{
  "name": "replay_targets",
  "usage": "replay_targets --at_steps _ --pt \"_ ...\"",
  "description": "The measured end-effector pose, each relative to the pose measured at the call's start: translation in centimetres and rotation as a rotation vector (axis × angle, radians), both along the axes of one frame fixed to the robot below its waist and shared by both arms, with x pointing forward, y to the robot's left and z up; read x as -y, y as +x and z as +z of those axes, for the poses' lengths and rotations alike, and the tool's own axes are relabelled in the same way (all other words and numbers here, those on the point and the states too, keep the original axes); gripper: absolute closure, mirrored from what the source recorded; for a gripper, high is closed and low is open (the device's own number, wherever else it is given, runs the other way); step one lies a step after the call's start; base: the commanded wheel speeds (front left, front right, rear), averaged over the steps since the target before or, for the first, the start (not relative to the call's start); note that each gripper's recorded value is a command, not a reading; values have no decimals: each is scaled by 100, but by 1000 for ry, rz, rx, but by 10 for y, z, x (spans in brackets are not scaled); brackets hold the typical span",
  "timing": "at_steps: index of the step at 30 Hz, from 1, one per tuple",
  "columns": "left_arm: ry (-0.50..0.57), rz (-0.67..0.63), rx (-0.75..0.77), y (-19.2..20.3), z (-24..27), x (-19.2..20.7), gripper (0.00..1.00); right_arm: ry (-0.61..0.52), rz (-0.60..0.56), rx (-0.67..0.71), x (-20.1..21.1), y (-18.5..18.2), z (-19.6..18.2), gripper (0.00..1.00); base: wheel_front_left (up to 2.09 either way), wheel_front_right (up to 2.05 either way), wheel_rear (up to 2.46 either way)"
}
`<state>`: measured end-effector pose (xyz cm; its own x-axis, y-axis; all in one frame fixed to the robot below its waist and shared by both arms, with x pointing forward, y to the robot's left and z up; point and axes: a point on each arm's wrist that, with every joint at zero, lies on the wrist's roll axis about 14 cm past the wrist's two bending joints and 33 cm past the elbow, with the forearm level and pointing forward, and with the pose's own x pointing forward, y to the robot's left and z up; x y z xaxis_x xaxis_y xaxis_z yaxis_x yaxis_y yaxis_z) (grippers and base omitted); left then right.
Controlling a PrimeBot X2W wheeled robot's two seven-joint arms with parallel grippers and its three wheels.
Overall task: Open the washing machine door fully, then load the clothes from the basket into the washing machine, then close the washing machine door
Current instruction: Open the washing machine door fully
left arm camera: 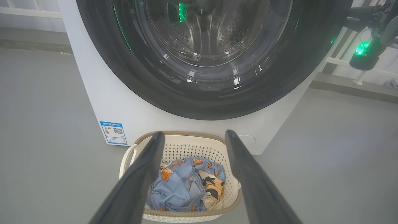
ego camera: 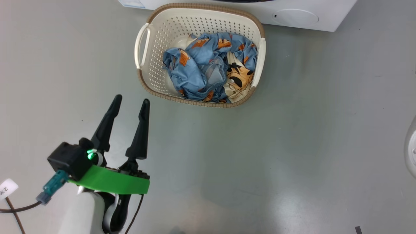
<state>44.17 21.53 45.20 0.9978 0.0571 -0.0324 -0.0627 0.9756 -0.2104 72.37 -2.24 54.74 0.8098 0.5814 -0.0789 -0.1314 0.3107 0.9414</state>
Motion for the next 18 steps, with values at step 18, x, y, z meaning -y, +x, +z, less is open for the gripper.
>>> replay_targets --at_steps 18 --pt "-16 29 27 0 9 -6 0 -84 143 -42 -11 -5 -5 100 0 0 0"
